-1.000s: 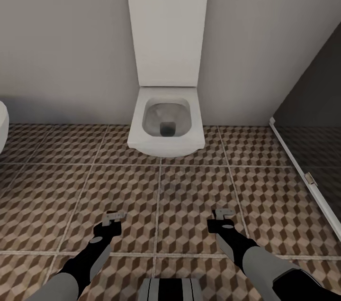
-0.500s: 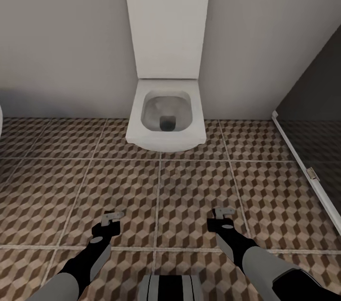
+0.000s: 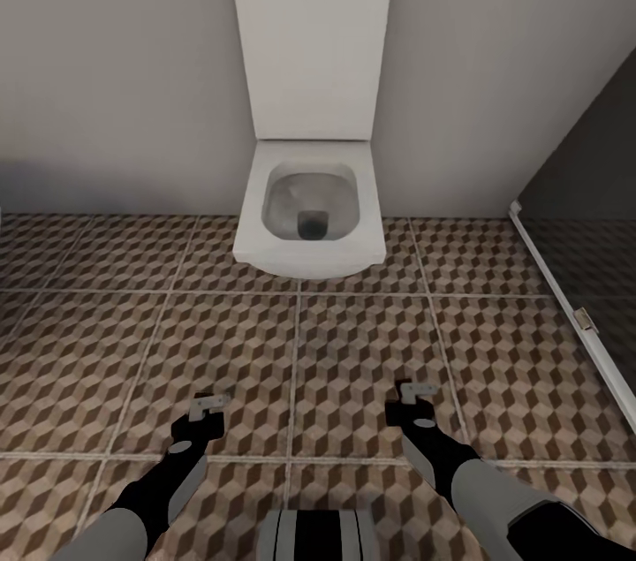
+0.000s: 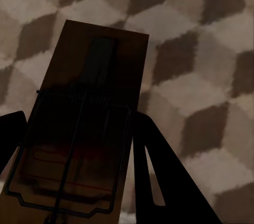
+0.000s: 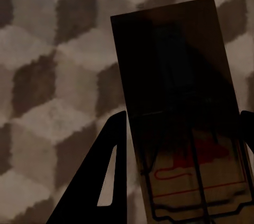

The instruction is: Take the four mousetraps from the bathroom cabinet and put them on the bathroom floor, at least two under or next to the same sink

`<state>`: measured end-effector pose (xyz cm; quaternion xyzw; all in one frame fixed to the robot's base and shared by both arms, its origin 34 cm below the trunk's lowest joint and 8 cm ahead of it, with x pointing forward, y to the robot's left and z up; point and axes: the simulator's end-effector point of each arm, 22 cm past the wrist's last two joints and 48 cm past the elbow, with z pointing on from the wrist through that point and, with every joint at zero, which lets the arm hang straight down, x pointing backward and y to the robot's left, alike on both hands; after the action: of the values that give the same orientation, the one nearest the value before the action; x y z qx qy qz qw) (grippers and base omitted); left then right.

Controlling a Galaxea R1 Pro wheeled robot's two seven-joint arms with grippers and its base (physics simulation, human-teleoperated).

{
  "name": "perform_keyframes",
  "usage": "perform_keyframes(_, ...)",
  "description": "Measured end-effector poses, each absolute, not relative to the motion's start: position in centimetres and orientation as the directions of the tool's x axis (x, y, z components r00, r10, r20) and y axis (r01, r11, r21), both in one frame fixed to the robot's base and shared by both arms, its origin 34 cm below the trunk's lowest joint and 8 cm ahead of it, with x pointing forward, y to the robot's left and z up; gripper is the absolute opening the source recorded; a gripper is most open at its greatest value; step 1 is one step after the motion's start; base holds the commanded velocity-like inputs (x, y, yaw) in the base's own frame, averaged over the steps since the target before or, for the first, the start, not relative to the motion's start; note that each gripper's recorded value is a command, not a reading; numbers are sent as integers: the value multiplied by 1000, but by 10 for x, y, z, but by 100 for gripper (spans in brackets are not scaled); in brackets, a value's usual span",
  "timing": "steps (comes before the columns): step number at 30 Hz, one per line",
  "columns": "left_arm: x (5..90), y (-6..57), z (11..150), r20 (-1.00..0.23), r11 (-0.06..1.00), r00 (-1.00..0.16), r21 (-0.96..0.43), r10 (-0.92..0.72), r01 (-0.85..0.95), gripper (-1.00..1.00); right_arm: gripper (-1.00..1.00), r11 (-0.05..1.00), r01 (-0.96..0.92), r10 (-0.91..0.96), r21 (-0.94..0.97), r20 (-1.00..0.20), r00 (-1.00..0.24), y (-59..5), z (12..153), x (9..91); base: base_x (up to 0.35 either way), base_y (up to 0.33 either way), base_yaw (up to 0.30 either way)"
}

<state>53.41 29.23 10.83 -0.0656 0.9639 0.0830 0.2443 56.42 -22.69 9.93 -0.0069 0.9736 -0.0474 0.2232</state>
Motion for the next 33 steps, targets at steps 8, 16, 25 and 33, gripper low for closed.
perform_keyframes(8,521,292,93,-453,978,-887,132,-86,-163,-100,-100,995,5,-34,-96,-406,-913,-227,83,552,0,0,0)
perform_keyframes(16,519,292,89,-447,978,-890,133,-87,-162,-100,-100,995,4,-35,-96,-399,-916,-227,79,548,0,0,0)
perform_keyframes(25,519,292,90,-448,977,-890,135,-87,-163,-100,-100,996,12,-29,-93,-430,-902,-227,82,555,0,0,0)
perform_keyframes(33,527,295,94,-485,975,-870,136,-89,-176,-100,-100,996,20,-23,-89,-453,-891,-226,84,558,0,0,0)
